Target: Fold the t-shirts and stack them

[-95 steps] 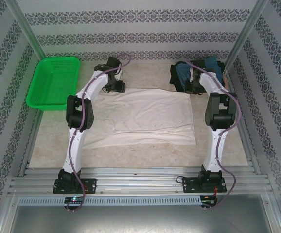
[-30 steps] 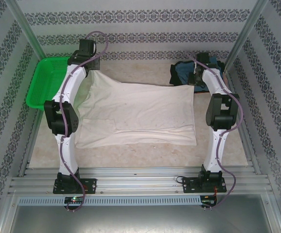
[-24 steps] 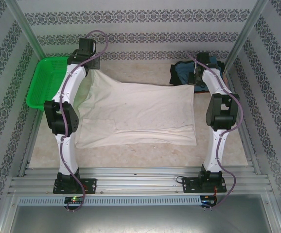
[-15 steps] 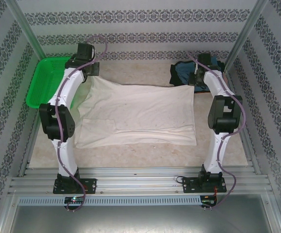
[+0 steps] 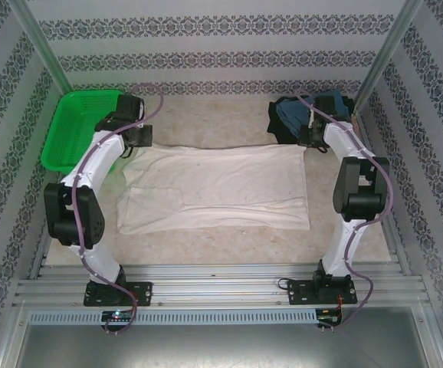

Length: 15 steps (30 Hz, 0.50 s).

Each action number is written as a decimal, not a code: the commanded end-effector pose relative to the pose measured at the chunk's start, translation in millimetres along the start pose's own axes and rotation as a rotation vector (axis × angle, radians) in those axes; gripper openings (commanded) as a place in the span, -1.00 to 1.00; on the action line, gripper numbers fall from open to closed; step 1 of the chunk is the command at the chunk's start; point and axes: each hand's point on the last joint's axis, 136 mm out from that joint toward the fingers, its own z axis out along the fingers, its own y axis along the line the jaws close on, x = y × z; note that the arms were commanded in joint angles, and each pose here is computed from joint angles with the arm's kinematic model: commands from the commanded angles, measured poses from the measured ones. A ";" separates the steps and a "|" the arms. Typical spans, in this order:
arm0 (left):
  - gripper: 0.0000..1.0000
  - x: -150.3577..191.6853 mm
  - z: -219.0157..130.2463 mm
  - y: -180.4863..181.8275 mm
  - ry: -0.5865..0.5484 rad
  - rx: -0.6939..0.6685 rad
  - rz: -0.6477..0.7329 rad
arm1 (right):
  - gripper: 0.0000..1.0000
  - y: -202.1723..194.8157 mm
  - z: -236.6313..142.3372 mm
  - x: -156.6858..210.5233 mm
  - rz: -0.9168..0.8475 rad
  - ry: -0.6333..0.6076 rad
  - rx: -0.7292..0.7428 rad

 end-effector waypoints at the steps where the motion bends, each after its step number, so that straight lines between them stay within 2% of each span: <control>1: -0.99 1.0 -11.2 3.8 -0.045 0.004 -0.069 | -1.00 -8.6 -11.4 6.6 0.037 -0.009 0.015; 15: -1.00 78.7 -16.0 25.8 0.044 -0.055 -0.206 | -1.00 -10.0 -14.3 82.9 0.123 0.111 0.035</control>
